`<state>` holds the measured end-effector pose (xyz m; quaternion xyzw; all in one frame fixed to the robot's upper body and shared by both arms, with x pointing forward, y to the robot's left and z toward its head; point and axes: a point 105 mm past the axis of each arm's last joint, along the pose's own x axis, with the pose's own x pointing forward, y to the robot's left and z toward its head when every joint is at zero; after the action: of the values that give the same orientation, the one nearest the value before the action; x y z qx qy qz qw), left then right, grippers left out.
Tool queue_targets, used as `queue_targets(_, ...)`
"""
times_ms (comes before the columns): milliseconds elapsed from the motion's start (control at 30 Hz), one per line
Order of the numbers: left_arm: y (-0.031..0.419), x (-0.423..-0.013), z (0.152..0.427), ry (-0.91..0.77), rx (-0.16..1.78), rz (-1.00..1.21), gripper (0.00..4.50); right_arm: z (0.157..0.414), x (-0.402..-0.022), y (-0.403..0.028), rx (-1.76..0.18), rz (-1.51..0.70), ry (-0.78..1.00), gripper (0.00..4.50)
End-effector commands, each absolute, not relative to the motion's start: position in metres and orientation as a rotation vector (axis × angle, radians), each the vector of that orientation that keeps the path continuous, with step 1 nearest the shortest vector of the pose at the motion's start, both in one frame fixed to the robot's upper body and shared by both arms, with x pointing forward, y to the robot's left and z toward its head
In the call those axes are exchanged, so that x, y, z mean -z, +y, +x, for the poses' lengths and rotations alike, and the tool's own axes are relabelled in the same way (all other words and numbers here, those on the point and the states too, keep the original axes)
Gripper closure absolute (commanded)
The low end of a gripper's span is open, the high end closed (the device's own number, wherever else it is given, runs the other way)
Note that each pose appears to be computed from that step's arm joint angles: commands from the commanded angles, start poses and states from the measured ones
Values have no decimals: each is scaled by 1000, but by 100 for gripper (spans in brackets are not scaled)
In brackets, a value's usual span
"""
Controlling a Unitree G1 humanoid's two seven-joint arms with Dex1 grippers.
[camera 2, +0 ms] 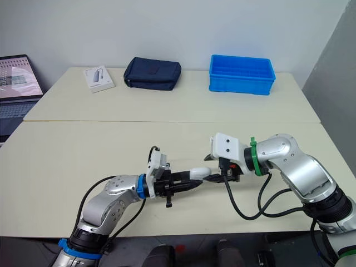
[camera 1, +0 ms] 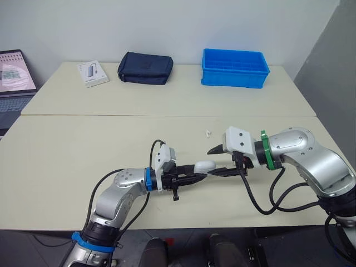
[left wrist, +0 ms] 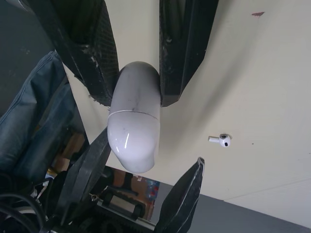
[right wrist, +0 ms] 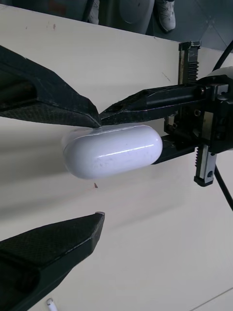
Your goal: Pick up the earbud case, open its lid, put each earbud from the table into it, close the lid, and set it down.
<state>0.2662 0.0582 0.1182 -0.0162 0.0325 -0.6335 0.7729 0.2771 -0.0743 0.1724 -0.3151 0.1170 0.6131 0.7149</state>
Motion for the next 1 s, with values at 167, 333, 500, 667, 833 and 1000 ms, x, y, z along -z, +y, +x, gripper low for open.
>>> queue_targets(167,53,-121,250,36,1462,38,372,285,-193,-75,-1346,-726,196,166)
queue_targets(333,55,-119,250,34,1465,54,372,287,-197,-76,-1349,-716,196,166)
queue_targets(500,56,-118,250,34,1467,60,372,289,-202,-76,-1334,-690,180,166)
queue_targets(667,58,-118,254,25,1439,55,372,284,-207,-79,-1353,-657,182,166)
queue_targets(833,68,-124,270,-41,1307,30,372,273,-210,-94,-1362,-646,174,166)
queue_targets(1000,97,-130,298,-96,1055,-35,372,283,-219,-119,-1162,-598,12,166)
